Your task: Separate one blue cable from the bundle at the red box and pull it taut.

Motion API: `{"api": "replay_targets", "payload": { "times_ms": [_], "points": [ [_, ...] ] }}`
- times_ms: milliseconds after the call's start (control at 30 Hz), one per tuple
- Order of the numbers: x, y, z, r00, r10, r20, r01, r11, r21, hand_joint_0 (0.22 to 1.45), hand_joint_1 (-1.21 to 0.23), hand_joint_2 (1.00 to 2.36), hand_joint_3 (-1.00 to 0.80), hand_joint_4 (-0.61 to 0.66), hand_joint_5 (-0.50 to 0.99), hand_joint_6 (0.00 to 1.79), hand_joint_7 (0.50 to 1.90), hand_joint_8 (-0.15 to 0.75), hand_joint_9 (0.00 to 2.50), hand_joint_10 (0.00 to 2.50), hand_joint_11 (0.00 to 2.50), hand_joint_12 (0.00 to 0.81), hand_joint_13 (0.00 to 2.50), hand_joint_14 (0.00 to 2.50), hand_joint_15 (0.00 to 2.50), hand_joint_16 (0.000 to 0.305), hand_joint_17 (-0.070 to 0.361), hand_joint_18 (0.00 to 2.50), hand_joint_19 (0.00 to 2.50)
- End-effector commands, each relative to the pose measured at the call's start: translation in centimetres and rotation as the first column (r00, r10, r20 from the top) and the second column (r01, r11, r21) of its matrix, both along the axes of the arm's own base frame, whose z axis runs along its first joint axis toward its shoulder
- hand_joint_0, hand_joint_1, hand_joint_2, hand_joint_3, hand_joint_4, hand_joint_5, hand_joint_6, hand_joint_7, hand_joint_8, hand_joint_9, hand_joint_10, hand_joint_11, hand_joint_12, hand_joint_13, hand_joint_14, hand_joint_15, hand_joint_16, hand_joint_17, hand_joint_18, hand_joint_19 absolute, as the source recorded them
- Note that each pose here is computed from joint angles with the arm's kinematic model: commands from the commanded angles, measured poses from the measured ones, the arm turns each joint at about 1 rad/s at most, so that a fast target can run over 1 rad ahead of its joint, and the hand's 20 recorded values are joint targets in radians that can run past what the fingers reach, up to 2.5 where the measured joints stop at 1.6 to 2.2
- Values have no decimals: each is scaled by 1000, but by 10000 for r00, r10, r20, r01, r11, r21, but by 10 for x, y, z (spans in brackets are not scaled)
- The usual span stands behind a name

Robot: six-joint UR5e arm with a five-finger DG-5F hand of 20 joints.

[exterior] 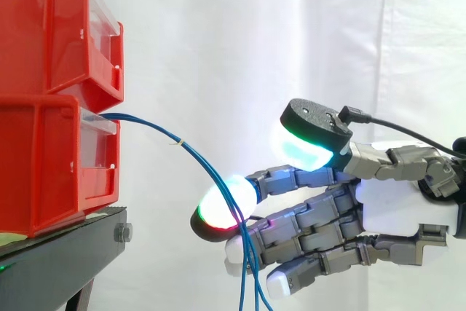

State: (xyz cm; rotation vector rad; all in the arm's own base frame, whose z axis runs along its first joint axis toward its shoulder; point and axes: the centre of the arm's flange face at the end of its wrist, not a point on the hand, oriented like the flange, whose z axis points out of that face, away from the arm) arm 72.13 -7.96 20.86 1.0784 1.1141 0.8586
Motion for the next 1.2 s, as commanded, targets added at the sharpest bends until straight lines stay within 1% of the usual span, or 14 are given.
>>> {"api": "replay_targets", "payload": {
  "times_ms": [0, 233, 267, 300, 433, 467, 500, 600, 733, 800, 833, 867, 900, 1167],
  "points": [
    [1, -2, 2, 9999, 32, 142, -36, 9995, 320, 583, -561, 1005, -454, 262, -204, 502, 850, 303, 550, 14, 427, 359, 399, 8, 220, 59, 134, 443, 516],
    [1, -3, 1, 9997, 148, 172, -155, 9990, 425, 584, -562, 1004, -453, 269, -198, 502, 879, 302, 555, 12, 442, 363, 415, 8, 229, 60, 134, 450, 526],
    [2, -5, -15, 9999, 119, -4, -119, 9990, 437, 584, -562, 1004, -453, 269, -197, 502, 887, 302, 556, 12, 443, 363, 416, 8, 230, 59, 134, 452, 526],
    [2, -5, -15, 9999, 119, -4, -119, 9990, 437, 583, -562, 1004, -453, 270, -197, 502, 887, 302, 556, 12, 450, 364, 424, 8, 235, 59, 133, 457, 524],
    [13, -7, -44, 9993, 334, 141, -348, 9930, 1127, 584, -562, 1004, -453, 268, -197, 502, 895, 301, 558, 12, 453, 363, 429, 9, 246, 60, 134, 467, 532],
    [16, -7, -44, 9988, 420, 262, -451, 9905, 1302, 583, -562, 1004, -449, 269, -197, 502, 906, 304, 565, 12, 466, 364, 437, 9, 248, 60, 135, 478, 533],
    [19, -5, -41, 9972, 654, 377, -700, 9880, 1375, 585, -566, 1004, -445, 268, -196, 502, 925, 302, 569, 14, 468, 362, 460, 9, 256, 60, 135, 485, 533],
    [22, -5, -37, 9967, 699, 407, -749, 9877, 1371, 594, -587, 1008, -410, 247, -189, 501, 1026, 300, 627, 14, 565, 360, 549, 11, 321, 60, 136, 572, 566],
    [25, -7, -31, 9962, 683, 545, -753, 9877, 1373, 597, -607, 1008, -411, 237, -190, 501, 1067, 299, 665, 17, 636, 366, 640, 14, 395, 61, 138, 632, 605],
    [25, -6, -35, 9961, 699, 530, -766, 9876, 1371, 593, -616, 1007, -420, 241, -189, 501, 1078, 301, 687, 18, 666, 370, 674, 15, 424, 61, 138, 651, 611],
    [27, -6, -45, 9963, 700, 491, -763, 9872, 1399, 591, -620, 1007, -425, 241, -187, 501, 1087, 300, 694, 17, 673, 371, 684, 15, 433, 61, 138, 663, 619],
    [36, -6, -54, 9941, 801, 731, -910, 9828, 1607, 588, -624, 1006, -431, 239, -186, 500, 1096, 297, 709, 17, 690, 373, 702, 16, 451, 62, 139, 668, 627],
    [40, -5, -52, 9916, 927, 898, -1071, 9795, 1708, 587, -624, 1005, -438, 239, -186, 500, 1097, 297, 710, 17, 694, 374, 706, 16, 454, 62, 140, 674, 624],
    [44, -1, -47, 9905, 989, 955, -1145, 9779, 1748, 579, -614, 1004, -444, 241, -188, 501, 1081, 305, 719, 18, 703, 379, 720, 17, 467, 63, 141, 689, 641]
  ]
}}
